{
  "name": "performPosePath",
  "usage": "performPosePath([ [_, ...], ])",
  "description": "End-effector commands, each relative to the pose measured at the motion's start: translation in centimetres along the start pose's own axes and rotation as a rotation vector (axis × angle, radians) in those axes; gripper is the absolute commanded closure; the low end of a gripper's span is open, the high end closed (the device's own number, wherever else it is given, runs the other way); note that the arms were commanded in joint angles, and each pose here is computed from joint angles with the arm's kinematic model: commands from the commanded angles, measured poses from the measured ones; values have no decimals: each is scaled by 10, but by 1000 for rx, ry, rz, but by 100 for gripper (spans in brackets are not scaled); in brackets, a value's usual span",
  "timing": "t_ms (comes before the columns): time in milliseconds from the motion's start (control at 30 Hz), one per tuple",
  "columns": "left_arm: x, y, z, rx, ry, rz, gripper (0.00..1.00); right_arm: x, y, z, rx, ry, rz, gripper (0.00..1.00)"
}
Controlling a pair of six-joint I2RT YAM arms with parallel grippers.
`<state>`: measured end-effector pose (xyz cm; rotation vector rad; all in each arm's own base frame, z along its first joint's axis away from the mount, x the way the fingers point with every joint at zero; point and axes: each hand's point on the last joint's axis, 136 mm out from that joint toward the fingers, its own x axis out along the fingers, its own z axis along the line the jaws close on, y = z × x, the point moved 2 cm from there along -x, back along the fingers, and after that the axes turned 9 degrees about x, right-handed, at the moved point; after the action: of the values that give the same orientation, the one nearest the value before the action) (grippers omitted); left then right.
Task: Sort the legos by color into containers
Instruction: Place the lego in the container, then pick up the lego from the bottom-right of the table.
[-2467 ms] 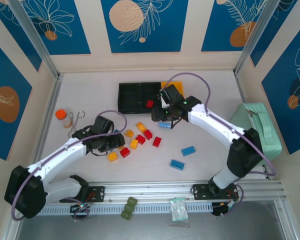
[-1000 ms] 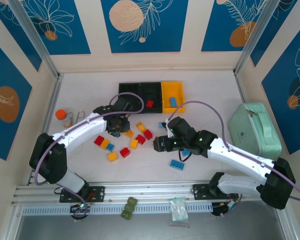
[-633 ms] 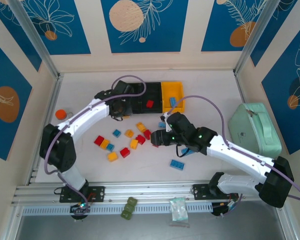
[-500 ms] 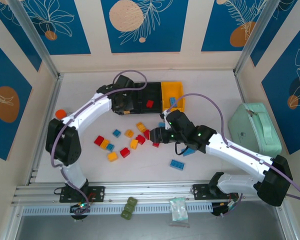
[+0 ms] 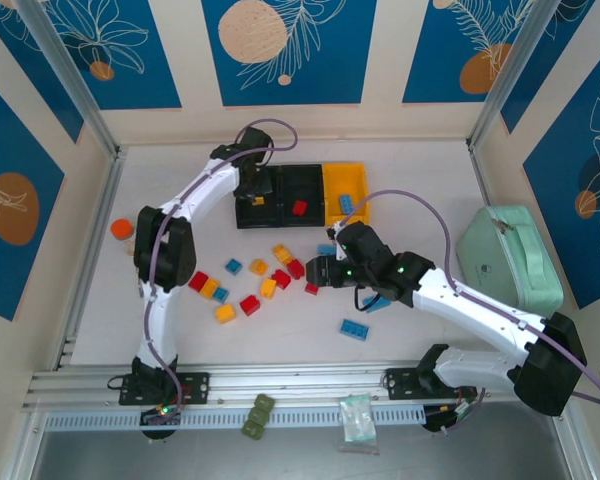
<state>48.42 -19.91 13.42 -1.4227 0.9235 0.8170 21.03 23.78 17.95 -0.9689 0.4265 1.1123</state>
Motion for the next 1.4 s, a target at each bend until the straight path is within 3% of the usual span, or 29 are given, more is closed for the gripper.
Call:
performPosePath([
  [0, 8, -2, 0, 19, 8, 41, 72, -5, 2, -8, 29, 14, -6, 40],
  [100, 14, -4, -1, 23, 0, 50, 70, -5, 1, -11, 36, 21, -7, 41],
  [333, 6, -4, -1, 21, 11, 49, 53, -7, -2, -11, 39, 22, -13, 40],
  [633, -53, 10, 1, 22, 91, -31, 46, -15, -3, -17, 43, 58, -21, 39],
  [1133, -118, 126, -8, 95, 391, -30, 41, -31, 10, -69, 189, 270, 12, 33],
  [1367, -129, 182, -38, 164, 532, -9, 40, -43, 25, -125, 404, 478, 35, 29],
])
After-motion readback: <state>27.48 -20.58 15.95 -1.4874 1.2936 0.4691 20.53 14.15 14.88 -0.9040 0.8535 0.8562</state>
